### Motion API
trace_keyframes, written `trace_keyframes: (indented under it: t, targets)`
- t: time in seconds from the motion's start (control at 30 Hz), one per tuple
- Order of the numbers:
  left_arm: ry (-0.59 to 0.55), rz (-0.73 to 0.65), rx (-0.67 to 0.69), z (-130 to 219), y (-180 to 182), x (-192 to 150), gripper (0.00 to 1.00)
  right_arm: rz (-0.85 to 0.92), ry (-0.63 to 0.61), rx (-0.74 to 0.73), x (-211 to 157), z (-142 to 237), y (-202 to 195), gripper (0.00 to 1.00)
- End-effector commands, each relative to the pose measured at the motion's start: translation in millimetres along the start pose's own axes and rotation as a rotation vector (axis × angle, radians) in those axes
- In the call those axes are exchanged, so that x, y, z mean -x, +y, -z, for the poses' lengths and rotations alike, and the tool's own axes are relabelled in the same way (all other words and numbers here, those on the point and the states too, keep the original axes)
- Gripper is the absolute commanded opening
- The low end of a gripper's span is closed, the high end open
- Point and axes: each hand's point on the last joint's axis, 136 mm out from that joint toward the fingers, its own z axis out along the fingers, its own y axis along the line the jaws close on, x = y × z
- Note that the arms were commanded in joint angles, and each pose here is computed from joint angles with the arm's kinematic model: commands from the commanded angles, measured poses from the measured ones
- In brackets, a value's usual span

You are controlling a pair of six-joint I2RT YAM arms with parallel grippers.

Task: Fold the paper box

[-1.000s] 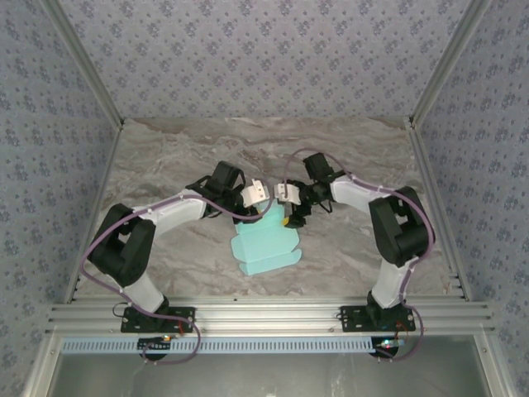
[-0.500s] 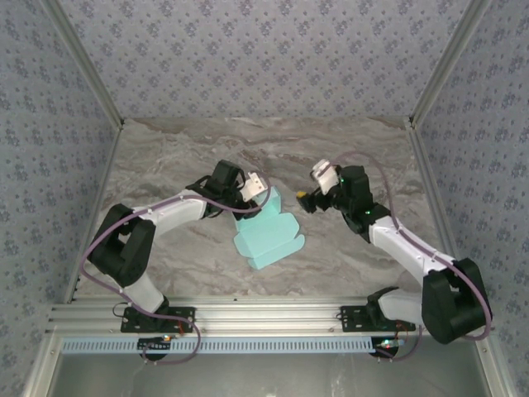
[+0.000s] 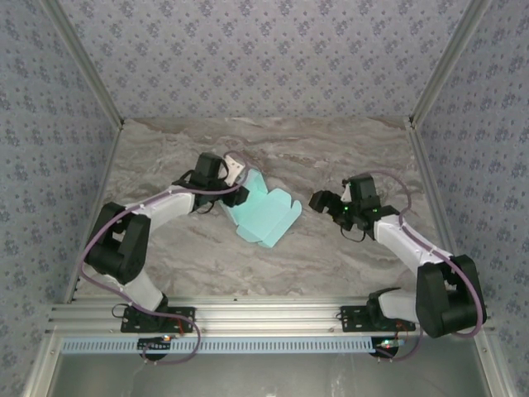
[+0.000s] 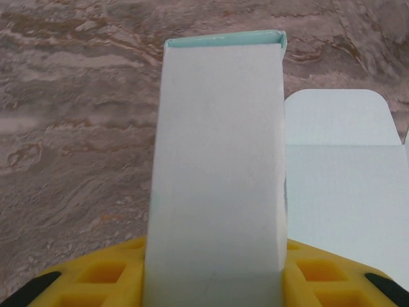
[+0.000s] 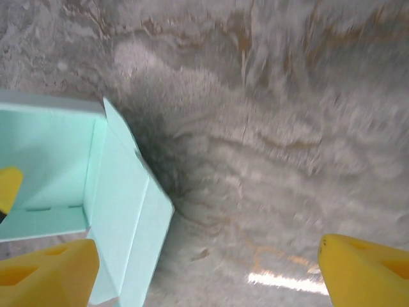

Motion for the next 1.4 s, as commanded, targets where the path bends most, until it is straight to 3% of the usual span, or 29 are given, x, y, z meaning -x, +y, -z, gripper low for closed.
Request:
trace_keyframes:
  t: [0.0, 0.2, 0.43, 0.53, 0.67, 0.77, 0.87, 0.9, 1.03, 1.13, 1.37]
  targets:
    - [-0.054, 0.088, -0.061, 1.9, -6.7, 10.4, 0.41, -0.171, 0.058, 0.014, -21.0, -2.9, 3.8, 0.88]
    - [-0.076, 0.128, -0.071, -0.5, -6.0, 11.7, 0.41, -0.230, 0.061, 0.106, -25.2, -25.0, 34.9, 0.84]
    - [-0.077, 0.144, -0.066, -0.1, -5.2, 10.1, 0.42, -0.227, 0.103, 0.127, -33.1, -56.0, 54.3, 0.65]
    - [-0.079, 0.156, -0.059, 0.0, -4.0, 10.2, 0.43, -0.225, 0.112, 0.155, -32.8, -62.9, 64.6, 0.46]
    - [-0.094, 0.161, -0.060, 1.4, -4.2, 12.5, 0.43, -0.192, 0.111, 0.132, -30.9, -66.2, 67.2, 0.33]
    - [-0.090, 0.162, -0.055, 2.1, -3.6, 12.8, 0.45, -0.184, 0.115, 0.125, -30.2, -67.5, 67.0, 0.16]
    - [-0.105, 0.161, -0.063, 6.1, -6.0, 16.1, 0.52, -0.160, 0.120, 0.103, -29.5, -66.7, 65.2, 0.04]
    - [-0.115, 0.155, -0.065, 8.6, -7.0, 18.4, 0.55, -0.136, 0.122, 0.084, -28.5, -64.7, 65.2, 0.00]
    - [-0.149, 0.137, -0.067, 23.9, -11.2, 26.7, 0.73, 0.005, 0.111, -0.020, -18.1, -52.0, 63.7, 0.00]
    - [-0.194, 0.120, -0.093, 45.4, -22.0, 40.6, 0.99, 0.237, 0.066, -0.172, -1.9, -32.9, 61.0, 0.00]
    - [-0.362, 0.188, -0.013, 105.0, -20.9, 68.6, 0.99, 0.721, 0.018, -0.379, 41.1, 15.8, 76.5, 0.00]
